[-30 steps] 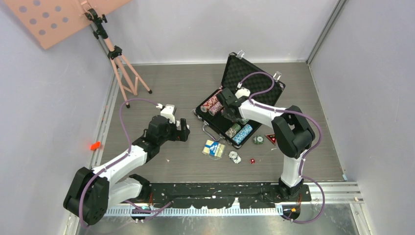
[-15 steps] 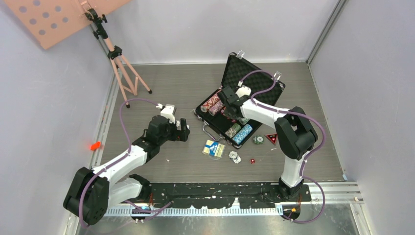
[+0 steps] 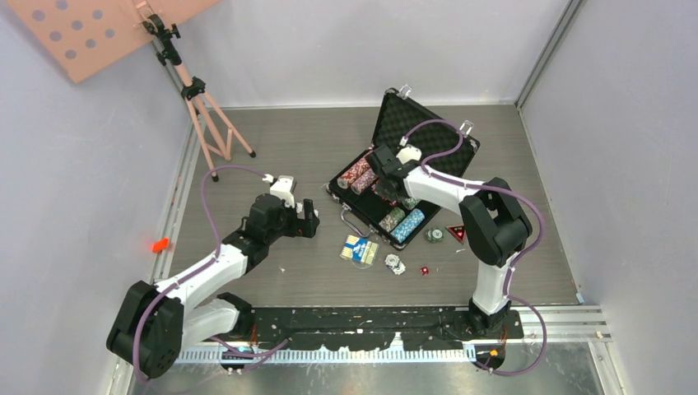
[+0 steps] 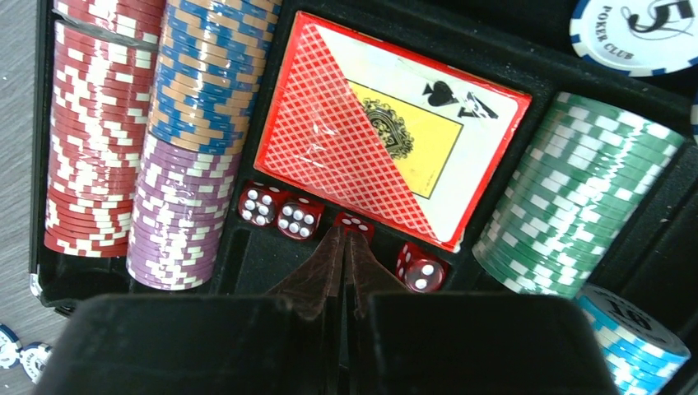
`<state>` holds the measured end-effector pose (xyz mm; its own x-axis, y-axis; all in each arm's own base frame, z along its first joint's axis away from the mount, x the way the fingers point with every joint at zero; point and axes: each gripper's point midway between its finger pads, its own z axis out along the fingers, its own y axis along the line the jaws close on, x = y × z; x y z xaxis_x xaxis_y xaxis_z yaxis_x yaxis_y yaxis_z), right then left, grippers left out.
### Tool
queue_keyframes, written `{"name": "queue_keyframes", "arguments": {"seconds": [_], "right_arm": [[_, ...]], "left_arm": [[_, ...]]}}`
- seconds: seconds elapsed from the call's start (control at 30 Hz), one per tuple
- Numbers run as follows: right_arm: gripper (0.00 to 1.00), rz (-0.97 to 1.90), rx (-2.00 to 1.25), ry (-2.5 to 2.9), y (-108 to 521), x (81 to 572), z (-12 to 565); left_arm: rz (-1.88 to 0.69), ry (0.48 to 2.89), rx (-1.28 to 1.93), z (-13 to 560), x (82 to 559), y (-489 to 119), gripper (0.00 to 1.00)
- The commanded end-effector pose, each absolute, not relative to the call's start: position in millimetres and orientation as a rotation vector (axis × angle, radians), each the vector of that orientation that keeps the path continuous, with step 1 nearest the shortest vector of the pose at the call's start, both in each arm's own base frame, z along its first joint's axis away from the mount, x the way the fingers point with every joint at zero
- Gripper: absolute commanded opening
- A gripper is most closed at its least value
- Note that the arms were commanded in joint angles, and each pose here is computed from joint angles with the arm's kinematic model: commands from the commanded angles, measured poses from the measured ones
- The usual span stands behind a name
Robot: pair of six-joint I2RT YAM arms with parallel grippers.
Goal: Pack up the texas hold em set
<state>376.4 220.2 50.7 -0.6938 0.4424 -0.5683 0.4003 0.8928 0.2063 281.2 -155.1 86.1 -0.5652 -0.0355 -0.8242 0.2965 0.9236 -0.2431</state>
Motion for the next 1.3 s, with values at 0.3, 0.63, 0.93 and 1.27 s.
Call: {"name": "queue_keyframes", "arguments": {"seconds": [0.3, 0.63, 0.93, 1.27], "right_arm": [[0.06, 0.13, 0.632, 2.383, 223.5, 386.1, 59.8], [0.08, 0.126, 0.608, 2.369, 213.6, 375.7, 79.1], [0.08, 0.119, 0.604, 2.386, 208.0, 365.6, 70.5], [0.08, 0.111, 0.597, 2.408, 213.7, 370.6, 58.0]], "left_arm": [[-0.468, 2.052, 0.188, 109.6, 292.6, -162.4, 0.97], [-0.472, 2.049, 0.189, 110.5, 292.3, -162.7, 0.97], [-0.471, 2.05, 0.19, 110.2, 292.3, -162.6, 0.98], [-0.474, 2.049, 0.193, 110.4, 291.5, -163.0, 0.98]]}}
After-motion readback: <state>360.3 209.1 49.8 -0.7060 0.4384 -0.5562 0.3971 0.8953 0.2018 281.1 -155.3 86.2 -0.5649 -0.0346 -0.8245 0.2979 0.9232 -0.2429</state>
